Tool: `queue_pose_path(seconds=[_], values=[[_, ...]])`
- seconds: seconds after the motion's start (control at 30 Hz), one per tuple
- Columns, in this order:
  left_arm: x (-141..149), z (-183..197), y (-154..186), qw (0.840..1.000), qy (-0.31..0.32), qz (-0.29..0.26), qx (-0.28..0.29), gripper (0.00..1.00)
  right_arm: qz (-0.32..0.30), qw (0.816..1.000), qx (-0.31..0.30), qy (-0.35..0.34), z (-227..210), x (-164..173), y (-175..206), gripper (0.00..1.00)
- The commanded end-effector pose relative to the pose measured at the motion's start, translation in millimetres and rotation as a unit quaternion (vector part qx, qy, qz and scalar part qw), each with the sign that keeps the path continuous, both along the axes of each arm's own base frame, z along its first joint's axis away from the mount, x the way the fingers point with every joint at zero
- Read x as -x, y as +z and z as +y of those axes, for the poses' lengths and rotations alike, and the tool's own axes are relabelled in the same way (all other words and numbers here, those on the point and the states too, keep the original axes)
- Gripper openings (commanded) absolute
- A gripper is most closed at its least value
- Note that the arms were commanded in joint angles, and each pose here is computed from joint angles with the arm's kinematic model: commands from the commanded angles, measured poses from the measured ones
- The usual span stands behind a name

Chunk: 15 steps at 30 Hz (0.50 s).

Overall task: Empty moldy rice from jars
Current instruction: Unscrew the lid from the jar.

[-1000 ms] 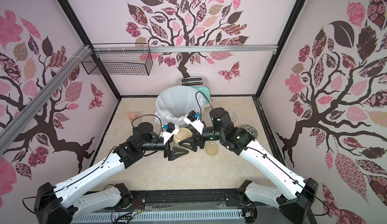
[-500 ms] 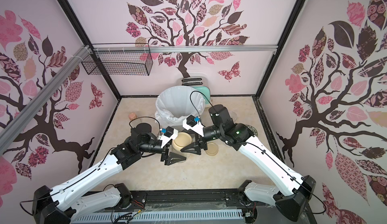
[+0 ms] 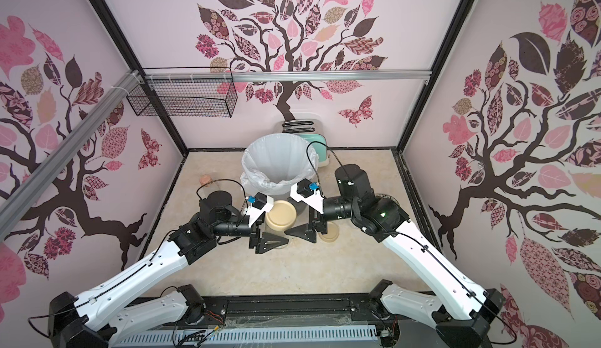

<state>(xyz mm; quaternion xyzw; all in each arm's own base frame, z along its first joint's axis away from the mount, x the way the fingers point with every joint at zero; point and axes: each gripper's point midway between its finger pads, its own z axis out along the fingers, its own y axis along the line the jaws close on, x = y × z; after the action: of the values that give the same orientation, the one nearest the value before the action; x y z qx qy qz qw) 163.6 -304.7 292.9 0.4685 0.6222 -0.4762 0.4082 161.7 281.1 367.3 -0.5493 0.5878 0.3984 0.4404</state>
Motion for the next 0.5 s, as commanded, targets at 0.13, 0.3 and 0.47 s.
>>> queue_pose_path(seconds=[0.13,0.3,0.47], values=[[-6.8,-0.4,35.7,0.998,0.013,-0.05,0.045,0.67,0.024,0.996,0.014,-0.08,-10.8,-15.8,-1.3,1.0],[-16.6,0.5,33.6,0.997,0.038,-0.056,0.039,0.67,0.075,0.993,-0.004,-0.096,-9.7,-15.4,16.0,0.99],[-25.7,0.3,27.1,0.996,0.06,-0.054,0.032,0.67,0.095,0.984,-0.007,-0.152,-8.1,-19.2,24.0,1.0]])
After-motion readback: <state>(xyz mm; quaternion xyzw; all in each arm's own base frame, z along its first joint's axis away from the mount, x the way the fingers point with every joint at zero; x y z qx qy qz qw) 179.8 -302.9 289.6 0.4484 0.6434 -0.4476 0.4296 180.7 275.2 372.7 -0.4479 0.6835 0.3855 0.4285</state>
